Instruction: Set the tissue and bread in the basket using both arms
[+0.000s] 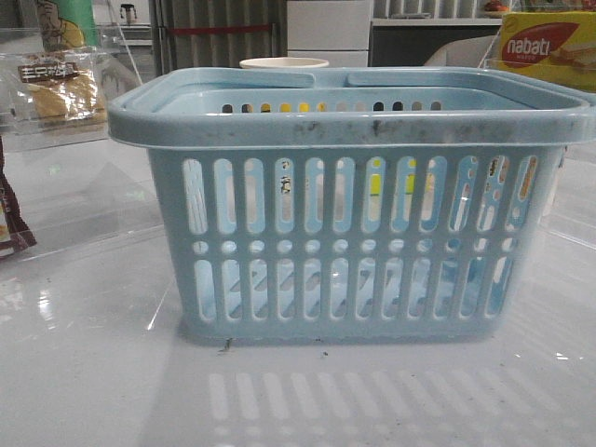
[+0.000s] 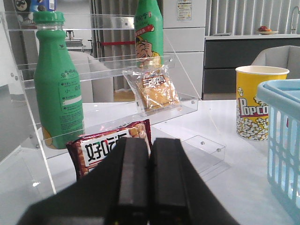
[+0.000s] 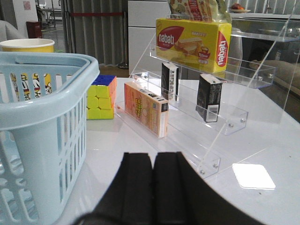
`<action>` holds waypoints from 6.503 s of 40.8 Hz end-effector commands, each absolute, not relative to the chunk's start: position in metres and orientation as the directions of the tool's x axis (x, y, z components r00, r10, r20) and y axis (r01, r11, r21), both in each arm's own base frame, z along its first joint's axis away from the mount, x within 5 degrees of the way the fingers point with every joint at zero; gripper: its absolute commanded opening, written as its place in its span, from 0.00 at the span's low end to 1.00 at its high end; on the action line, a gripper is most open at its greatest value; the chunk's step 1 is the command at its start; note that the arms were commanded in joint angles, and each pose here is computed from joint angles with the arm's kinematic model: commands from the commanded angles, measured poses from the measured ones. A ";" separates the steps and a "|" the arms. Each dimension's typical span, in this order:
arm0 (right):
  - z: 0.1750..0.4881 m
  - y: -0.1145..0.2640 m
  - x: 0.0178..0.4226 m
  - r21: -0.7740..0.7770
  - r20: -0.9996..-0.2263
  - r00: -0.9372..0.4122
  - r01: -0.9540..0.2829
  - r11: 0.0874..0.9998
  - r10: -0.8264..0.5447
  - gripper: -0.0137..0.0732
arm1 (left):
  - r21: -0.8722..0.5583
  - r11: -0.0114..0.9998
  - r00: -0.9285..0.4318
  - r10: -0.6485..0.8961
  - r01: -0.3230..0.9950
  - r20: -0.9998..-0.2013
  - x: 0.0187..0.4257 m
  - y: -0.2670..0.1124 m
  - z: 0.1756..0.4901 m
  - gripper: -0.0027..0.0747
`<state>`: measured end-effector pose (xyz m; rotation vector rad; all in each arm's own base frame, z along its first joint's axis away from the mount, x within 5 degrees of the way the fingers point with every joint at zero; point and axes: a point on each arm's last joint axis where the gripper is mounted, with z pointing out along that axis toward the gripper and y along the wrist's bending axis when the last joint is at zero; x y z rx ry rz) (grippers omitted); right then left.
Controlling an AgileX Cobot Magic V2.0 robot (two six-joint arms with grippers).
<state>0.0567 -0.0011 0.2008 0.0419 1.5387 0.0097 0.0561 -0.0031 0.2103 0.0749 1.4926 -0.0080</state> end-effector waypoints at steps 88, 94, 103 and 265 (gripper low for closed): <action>0.334 -0.031 0.216 0.045 -0.825 -0.551 0.153 0.987 0.123 0.74 | 0.015 0.994 -0.435 0.061 0.107 -0.898 0.153 -0.013 0.334 0.65; 0.342 -0.049 0.255 0.044 -0.798 -0.583 0.198 0.979 0.154 0.74 | 0.015 0.994 -0.435 0.061 0.107 -0.898 0.153 -0.013 0.334 0.65; 0.342 -0.072 0.313 -0.018 -0.750 -0.648 0.215 0.977 0.129 0.74 | 0.015 0.994 -0.435 0.061 0.107 -0.898 0.153 -0.013 0.334 0.65; 0.345 0.063 0.117 0.027 -0.915 -0.364 -0.486 0.874 -0.174 0.81 | -0.055 0.995 -0.509 -0.003 0.088 -0.861 0.264 -0.020 0.345 0.82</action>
